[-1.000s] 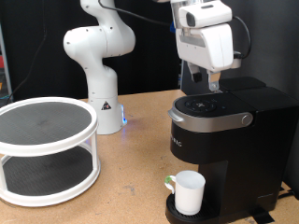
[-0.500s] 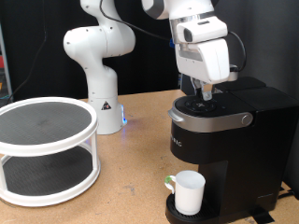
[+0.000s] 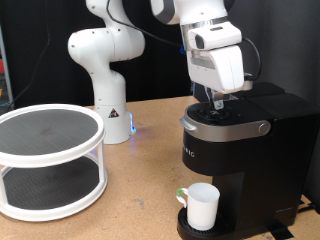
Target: Make a cup of coffee with the keurig machine
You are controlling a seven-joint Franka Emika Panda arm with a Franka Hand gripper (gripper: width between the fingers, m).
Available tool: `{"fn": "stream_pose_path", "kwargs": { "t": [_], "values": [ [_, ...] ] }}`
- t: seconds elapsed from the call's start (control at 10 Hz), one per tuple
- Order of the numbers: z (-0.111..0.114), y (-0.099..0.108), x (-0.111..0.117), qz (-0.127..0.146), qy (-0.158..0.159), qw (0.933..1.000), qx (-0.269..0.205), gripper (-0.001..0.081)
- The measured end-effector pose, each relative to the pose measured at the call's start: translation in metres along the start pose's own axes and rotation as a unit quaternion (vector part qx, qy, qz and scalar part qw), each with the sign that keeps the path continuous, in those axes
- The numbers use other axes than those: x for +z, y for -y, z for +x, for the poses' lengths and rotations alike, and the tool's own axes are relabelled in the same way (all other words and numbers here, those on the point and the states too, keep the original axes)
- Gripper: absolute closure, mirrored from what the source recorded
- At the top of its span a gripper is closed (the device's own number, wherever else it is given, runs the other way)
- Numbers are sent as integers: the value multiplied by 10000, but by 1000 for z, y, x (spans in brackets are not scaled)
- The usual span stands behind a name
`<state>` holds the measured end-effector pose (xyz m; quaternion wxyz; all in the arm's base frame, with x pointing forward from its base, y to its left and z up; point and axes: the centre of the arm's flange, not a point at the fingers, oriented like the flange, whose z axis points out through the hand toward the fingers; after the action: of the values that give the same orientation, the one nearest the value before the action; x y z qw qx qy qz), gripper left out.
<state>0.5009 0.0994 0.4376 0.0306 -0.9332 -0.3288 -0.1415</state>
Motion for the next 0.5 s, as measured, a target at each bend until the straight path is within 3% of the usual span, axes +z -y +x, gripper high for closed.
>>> {"fn": "stream_pose_path", "kwargs": {
  "t": [0.5],
  "values": [
    [-6,2,9,44,94,9999,58,802]
  ]
}}
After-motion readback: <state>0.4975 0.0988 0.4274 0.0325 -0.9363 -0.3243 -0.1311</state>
